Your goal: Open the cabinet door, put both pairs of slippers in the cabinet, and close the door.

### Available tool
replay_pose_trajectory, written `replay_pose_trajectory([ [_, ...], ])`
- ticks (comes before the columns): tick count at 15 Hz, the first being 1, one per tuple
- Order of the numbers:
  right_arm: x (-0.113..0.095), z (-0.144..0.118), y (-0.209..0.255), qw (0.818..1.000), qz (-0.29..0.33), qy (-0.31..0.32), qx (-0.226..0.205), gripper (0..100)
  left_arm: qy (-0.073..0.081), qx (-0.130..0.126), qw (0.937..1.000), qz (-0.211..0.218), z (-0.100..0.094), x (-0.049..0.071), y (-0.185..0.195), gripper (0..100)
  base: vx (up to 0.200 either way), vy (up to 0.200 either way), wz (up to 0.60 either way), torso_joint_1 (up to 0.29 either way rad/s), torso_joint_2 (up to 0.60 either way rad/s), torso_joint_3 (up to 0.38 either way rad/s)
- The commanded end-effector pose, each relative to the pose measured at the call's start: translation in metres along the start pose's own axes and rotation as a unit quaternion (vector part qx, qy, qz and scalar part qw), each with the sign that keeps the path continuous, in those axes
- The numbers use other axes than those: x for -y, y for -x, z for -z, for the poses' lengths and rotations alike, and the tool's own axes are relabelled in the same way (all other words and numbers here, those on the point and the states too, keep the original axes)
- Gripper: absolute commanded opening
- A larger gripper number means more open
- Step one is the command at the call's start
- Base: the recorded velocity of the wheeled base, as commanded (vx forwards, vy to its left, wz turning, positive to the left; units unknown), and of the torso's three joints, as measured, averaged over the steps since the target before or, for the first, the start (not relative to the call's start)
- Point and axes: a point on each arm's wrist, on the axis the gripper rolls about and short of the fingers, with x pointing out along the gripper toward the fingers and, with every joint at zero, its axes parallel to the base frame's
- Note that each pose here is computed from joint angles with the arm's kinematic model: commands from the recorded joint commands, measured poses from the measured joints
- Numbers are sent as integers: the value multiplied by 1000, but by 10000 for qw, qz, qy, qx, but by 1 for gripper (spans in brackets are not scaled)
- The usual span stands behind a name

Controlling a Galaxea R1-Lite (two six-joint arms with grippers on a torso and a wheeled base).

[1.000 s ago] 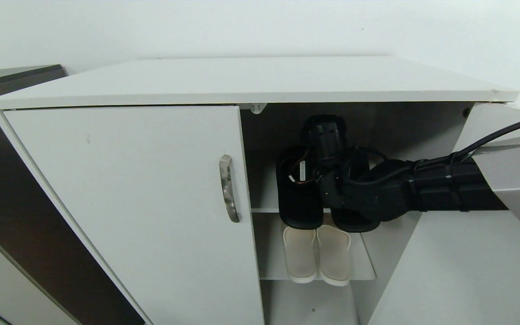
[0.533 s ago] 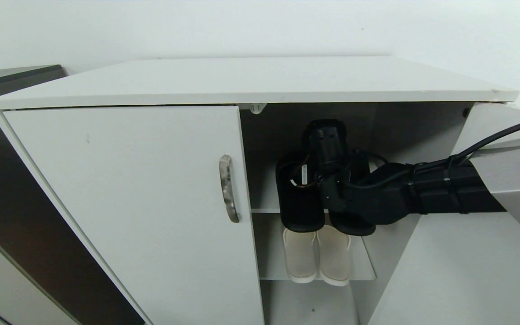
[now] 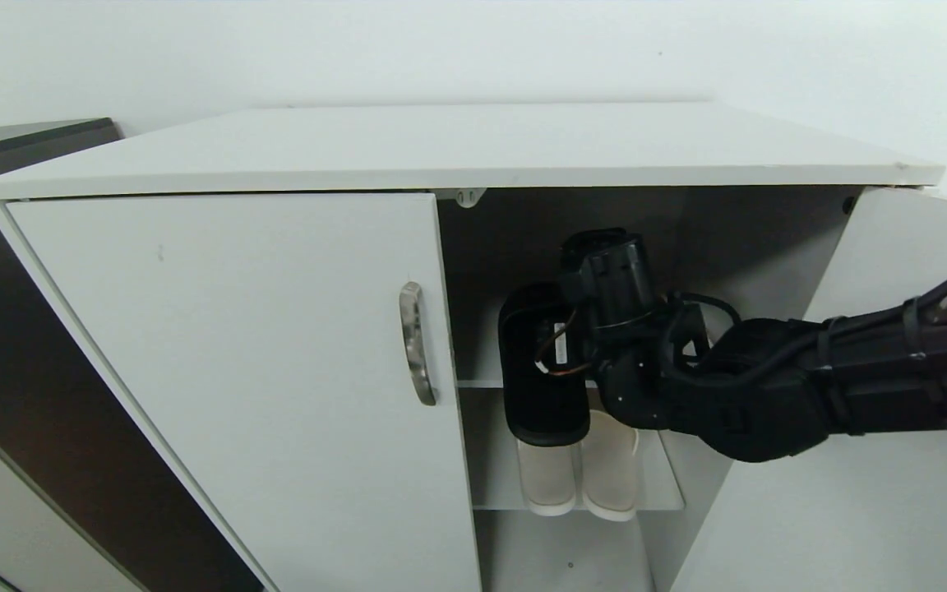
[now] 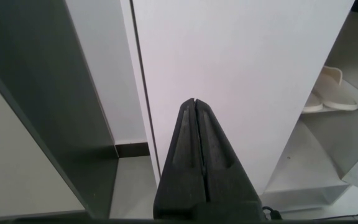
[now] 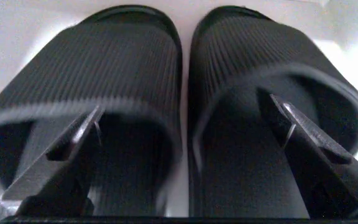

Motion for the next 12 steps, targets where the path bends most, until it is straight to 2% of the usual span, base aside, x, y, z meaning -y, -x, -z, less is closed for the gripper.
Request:
replay_pose_trajectory([
  [1, 10, -3, 31, 9998, -106, -72, 145, 100, 1, -1, 10000, 1, 0, 0, 0, 0, 0, 0, 0, 0, 0, 0],
  [5, 26, 11, 80, 9979, -583, -103, 277, 100, 1, -1, 10000, 1, 0, 0, 0, 0, 0, 0, 0, 0, 0, 0],
  [6, 28, 14, 87, 9974, -658, -83, 285, 0, 1, -1, 10000, 1, 0, 0, 0, 0, 0, 0, 0, 0, 0, 0],
  [12, 22, 21, 93, 9965, -798, -5, 255, 0, 1, -1, 10000, 1, 0, 0, 0, 0, 0, 0, 0, 0, 0, 0],
])
